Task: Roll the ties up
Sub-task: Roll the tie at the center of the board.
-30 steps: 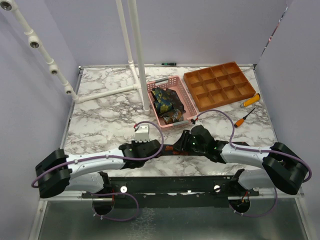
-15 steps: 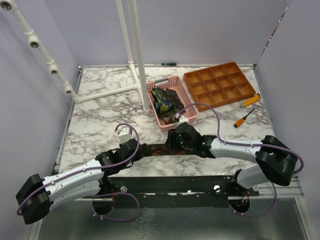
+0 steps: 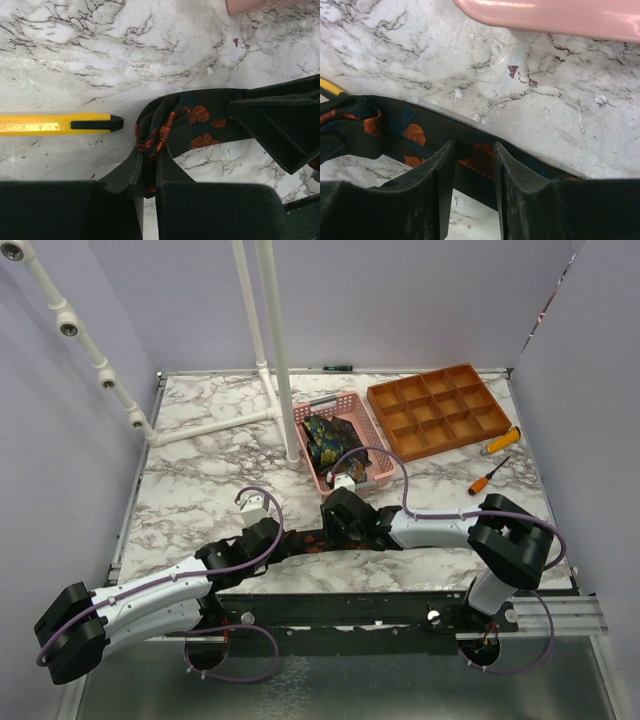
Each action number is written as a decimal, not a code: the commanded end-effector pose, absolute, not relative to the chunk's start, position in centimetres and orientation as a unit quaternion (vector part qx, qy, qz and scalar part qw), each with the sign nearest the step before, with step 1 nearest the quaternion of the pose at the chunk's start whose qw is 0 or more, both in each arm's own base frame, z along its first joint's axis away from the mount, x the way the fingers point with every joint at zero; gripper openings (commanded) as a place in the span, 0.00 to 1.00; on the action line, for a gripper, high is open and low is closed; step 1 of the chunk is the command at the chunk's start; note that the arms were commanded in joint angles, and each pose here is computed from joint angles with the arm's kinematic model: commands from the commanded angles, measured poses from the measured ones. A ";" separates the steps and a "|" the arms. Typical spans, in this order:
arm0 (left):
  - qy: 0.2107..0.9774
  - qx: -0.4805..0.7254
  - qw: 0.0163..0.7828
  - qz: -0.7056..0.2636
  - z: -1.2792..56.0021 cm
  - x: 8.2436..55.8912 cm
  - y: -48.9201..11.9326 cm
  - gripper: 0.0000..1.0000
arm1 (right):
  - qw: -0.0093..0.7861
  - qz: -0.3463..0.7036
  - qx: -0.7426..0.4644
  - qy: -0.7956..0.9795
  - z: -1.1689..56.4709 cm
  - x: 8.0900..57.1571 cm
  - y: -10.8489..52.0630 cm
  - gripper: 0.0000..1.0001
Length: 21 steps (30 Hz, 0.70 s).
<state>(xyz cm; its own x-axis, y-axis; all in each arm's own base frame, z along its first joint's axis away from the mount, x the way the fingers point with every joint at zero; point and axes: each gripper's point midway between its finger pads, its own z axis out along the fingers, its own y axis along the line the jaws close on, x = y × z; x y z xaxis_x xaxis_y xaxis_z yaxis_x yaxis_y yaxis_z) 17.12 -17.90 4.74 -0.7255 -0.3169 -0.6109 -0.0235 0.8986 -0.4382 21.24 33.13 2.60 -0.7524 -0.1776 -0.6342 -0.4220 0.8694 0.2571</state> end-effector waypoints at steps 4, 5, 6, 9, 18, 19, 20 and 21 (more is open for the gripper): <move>0.908 -0.075 0.348 -0.222 4.8 16.8 -18.7 0.00 | 0.288 0.123 -0.170 0.934 -0.1 20.0 30.0 0.18; 0.908 -0.073 0.347 -0.224 4.9 16.8 -18.8 0.00 | 0.286 0.118 -0.169 0.936 -0.3 19.8 29.4 0.13; 0.908 -0.071 0.347 -0.225 4.9 16.7 -18.9 0.00 | 0.287 0.117 -0.165 0.936 -0.2 19.6 29.0 0.09; 0.907 -0.065 0.345 -0.233 5.0 16.7 -19.2 0.00 | 0.292 0.116 -0.156 0.936 0.4 19.2 27.9 0.00; 0.901 -0.054 0.344 -0.258 5.2 16.5 -20.1 0.00 | 0.313 0.156 -0.146 0.925 3.5 18.0 26.4 0.00; 0.901 -0.054 0.344 -0.258 5.1 16.5 -20.0 0.00 | 0.314 0.160 -0.146 0.925 3.6 17.8 26.2 0.00; 0.902 -0.053 0.343 -0.258 5.0 16.4 -20.0 0.00 | 0.315 0.167 -0.145 0.923 3.9 17.6 26.2 0.00; 0.902 -0.052 0.342 -0.257 4.9 16.4 -20.0 0.00 | 0.314 0.175 -0.147 0.922 4.0 17.4 26.3 0.00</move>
<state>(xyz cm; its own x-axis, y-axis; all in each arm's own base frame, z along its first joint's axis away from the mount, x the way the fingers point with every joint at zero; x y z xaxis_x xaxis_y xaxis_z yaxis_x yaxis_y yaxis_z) 16.61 -20.10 5.44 -0.7553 -0.2871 -0.5892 0.0647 0.8619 -0.5029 18.57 27.71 4.28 -0.7486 -0.1476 -0.6464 -0.3825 0.8925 0.2391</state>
